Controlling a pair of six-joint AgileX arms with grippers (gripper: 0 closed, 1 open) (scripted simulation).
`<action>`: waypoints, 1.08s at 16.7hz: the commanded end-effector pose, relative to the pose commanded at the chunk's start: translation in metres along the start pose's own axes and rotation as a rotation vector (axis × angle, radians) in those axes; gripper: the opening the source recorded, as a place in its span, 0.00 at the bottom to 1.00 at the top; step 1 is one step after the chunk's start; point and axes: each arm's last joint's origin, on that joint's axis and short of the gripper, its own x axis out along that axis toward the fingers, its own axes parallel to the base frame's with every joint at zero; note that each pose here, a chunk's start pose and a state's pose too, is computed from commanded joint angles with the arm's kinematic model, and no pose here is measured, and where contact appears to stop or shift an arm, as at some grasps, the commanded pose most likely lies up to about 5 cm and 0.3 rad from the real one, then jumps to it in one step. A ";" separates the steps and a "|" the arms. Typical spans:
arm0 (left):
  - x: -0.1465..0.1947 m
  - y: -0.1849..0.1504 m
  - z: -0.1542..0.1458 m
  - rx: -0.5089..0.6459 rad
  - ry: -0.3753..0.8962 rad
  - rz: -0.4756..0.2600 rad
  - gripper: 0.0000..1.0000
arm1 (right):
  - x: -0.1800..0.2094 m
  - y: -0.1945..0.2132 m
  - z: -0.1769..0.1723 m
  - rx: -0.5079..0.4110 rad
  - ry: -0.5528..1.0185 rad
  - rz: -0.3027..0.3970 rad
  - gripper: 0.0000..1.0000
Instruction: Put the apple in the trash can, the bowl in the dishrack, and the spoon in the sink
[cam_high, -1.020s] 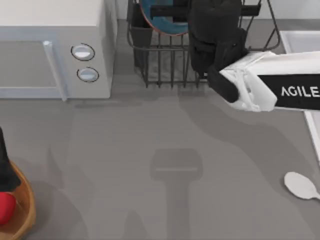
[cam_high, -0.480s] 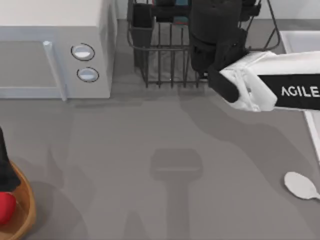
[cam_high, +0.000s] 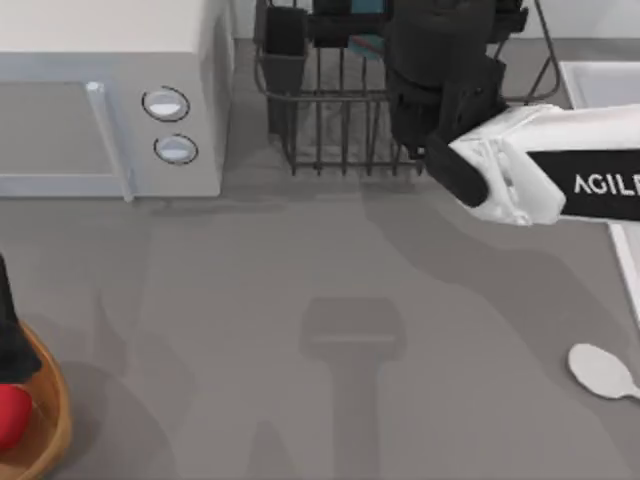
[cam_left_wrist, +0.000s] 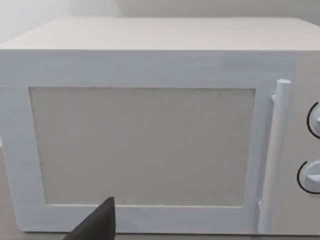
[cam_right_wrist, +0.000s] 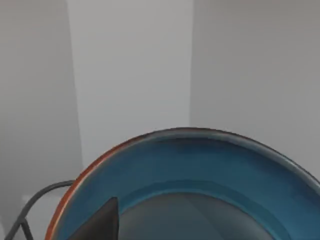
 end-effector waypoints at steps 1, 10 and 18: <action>0.000 0.000 0.000 0.000 0.000 0.000 1.00 | -0.003 -0.007 0.002 -0.001 0.005 0.012 1.00; 0.000 0.000 0.000 0.000 0.000 0.000 1.00 | -0.110 -0.154 0.031 -0.019 0.099 0.122 1.00; 0.000 0.000 0.000 0.000 0.000 0.000 1.00 | -0.249 -0.240 -0.029 -0.007 0.070 0.085 1.00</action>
